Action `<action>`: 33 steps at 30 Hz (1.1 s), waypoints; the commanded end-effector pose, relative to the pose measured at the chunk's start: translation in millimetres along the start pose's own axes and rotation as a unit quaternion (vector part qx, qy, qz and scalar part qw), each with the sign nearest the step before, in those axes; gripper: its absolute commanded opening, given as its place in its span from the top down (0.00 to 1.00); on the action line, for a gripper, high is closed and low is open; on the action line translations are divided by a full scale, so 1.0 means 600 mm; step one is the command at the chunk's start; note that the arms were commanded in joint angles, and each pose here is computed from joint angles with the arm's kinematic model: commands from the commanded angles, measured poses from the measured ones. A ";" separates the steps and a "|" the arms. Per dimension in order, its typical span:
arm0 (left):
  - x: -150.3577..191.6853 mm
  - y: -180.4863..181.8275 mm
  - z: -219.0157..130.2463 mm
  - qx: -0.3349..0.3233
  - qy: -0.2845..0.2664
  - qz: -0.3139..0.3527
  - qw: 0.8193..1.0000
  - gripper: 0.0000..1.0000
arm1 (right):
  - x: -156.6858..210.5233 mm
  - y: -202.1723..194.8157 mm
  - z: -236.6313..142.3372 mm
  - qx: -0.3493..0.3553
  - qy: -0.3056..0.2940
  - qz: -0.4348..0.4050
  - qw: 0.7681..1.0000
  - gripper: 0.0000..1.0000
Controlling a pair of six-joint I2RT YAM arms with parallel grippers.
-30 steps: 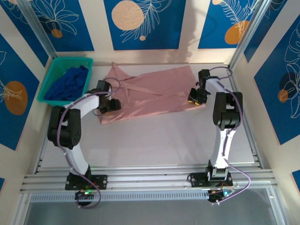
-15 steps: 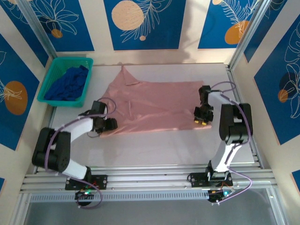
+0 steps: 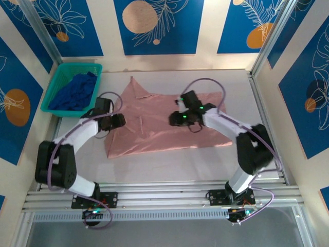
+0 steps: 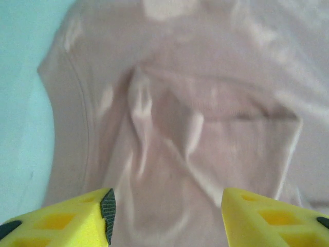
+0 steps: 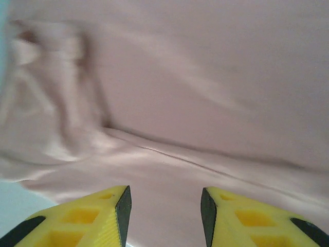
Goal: Fold the inside-out t-shirt
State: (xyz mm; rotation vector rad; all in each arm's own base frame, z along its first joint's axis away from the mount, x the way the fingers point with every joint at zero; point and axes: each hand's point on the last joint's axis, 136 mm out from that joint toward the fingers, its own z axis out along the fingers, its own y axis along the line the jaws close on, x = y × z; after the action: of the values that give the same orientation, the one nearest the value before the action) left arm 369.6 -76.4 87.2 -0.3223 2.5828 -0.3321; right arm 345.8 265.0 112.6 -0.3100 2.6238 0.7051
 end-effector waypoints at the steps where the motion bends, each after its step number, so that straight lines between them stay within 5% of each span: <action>1: -0.026 0.003 0.029 0.000 0.008 0.016 1.000 0.45 | -0.035 0.104 0.053 -0.103 -0.009 -0.019 0.994 0.57; 8: -0.044 0.019 0.078 -0.017 0.025 0.019 0.999 0.52 | -0.060 0.160 0.174 -0.135 0.018 -0.012 0.991 0.59; 16: -0.040 0.027 0.114 -0.014 0.049 0.016 0.999 0.61 | -0.066 0.152 0.242 -0.132 0.033 0.012 0.991 0.69; 22: -0.041 0.043 0.117 -0.023 0.052 0.012 0.998 0.64 | -0.076 0.111 0.250 -0.078 0.034 0.037 0.996 0.87; 33: -0.043 0.069 0.115 -0.042 0.053 0.001 0.998 0.68 | -0.079 0.076 0.243 -0.054 0.056 0.049 0.996 0.88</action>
State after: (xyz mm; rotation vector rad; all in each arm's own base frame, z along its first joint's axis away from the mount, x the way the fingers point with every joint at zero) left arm 417.3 -49.6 27.5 -0.3518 2.7014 -0.2737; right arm 420.5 384.8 39.1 -0.2498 2.7028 0.9082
